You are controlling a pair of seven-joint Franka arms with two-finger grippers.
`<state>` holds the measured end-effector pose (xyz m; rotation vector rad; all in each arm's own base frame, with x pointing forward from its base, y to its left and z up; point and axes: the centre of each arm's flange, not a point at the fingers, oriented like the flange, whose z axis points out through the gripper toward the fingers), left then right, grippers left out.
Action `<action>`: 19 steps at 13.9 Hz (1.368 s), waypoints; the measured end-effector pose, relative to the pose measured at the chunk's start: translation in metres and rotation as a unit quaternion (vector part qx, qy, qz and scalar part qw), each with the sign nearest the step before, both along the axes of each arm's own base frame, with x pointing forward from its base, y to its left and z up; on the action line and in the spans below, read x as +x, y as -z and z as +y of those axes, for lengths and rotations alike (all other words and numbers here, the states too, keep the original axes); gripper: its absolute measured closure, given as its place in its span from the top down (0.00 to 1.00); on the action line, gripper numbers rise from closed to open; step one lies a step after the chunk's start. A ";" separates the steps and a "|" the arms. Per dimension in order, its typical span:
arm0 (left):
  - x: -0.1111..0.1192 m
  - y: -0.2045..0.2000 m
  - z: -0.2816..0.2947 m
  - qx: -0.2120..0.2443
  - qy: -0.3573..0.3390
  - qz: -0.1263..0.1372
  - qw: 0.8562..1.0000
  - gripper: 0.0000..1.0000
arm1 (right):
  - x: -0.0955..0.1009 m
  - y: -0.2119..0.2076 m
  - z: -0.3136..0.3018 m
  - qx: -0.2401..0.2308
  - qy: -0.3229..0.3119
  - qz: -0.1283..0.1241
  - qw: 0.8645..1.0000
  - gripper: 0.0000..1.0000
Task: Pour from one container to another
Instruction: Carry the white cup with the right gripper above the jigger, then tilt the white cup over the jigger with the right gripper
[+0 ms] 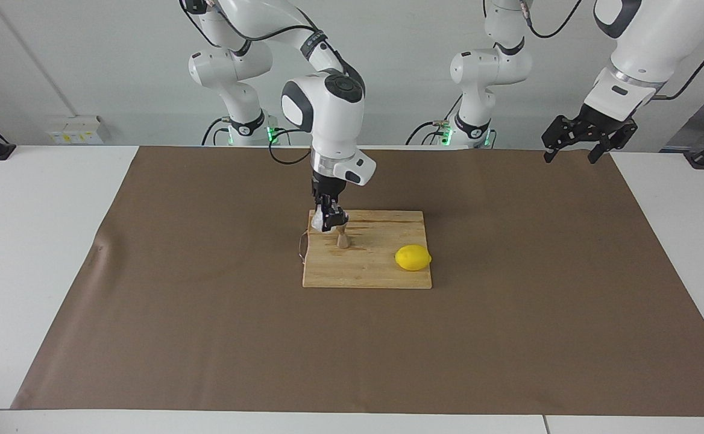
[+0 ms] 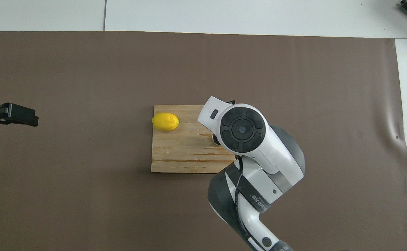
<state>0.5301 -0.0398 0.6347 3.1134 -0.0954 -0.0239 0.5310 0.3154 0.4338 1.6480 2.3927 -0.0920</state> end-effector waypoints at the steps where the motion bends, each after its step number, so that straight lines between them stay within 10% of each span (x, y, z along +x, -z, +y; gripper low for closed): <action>1: 0.000 0.000 0.000 0.000 0.000 0.000 1.000 1.00 | 0.000 0.001 -0.002 -0.009 -0.004 0.001 1.000 0.50; 19: 0.000 0.000 0.000 0.000 0.000 0.000 1.000 1.00 | -0.005 -0.014 0.011 -0.018 -0.018 -0.002 1.000 0.50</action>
